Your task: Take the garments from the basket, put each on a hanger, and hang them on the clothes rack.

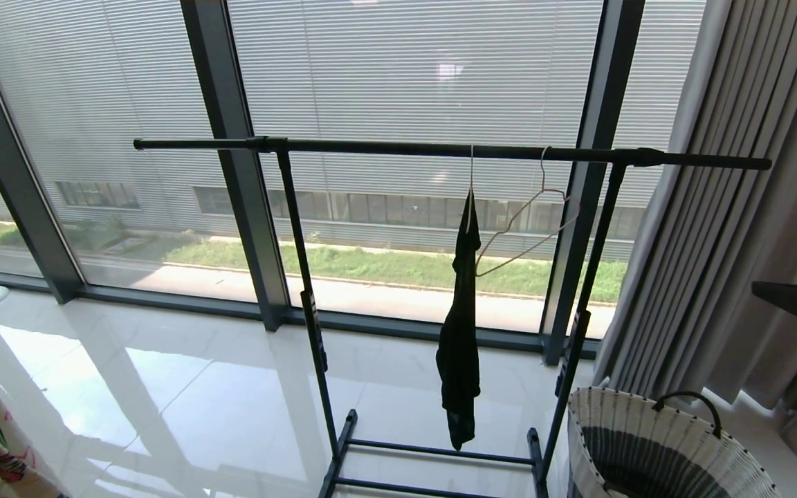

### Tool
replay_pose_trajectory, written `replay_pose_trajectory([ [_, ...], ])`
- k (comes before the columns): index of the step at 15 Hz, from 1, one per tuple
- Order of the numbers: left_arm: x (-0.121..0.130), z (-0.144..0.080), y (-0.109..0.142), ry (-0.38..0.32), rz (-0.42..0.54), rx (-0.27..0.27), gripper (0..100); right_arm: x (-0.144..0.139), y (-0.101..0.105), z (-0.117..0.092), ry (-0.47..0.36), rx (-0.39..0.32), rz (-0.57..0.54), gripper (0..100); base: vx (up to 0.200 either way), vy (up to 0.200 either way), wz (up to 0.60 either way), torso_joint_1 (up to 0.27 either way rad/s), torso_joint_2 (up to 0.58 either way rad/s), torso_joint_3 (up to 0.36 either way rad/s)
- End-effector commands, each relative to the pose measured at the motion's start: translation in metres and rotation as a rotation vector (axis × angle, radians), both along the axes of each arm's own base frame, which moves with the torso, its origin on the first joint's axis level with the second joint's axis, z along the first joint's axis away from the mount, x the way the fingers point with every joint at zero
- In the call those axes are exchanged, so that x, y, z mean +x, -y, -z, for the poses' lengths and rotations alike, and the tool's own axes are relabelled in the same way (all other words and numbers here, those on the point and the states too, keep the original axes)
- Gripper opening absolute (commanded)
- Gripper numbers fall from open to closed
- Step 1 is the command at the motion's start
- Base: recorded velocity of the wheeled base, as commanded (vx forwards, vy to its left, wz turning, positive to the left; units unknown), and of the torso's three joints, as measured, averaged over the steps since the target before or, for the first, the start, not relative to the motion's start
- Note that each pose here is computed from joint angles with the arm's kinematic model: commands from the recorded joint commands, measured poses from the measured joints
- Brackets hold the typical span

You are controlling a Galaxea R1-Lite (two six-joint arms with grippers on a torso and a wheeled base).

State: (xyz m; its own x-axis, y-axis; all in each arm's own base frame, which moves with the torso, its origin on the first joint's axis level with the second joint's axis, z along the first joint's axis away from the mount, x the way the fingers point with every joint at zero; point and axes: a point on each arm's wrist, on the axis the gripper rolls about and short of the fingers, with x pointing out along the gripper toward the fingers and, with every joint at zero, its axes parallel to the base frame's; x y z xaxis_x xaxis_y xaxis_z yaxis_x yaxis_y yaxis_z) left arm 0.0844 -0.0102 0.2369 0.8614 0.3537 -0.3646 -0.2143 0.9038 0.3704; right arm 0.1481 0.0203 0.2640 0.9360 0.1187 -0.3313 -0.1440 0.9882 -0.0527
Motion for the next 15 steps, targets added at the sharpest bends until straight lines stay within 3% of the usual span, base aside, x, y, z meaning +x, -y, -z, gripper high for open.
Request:
replay_pose_trajectory([
  [1,0.0001,0.0,0.0013,-0.001,0.013,0.0,0,0.0002,0.0,0.0002,-0.001,-0.001,0.001,100,0.2,0.0,0.0,0.012,0.0,-0.007],
  [15,0.0008,0.0003,0.0015,-0.003,0.013,0.0,0,-0.0014,-0.0022,0.0001,-0.002,0.016,-0.043,100,0.2,0.0,0.0,0.002,0.0,0.003],
])
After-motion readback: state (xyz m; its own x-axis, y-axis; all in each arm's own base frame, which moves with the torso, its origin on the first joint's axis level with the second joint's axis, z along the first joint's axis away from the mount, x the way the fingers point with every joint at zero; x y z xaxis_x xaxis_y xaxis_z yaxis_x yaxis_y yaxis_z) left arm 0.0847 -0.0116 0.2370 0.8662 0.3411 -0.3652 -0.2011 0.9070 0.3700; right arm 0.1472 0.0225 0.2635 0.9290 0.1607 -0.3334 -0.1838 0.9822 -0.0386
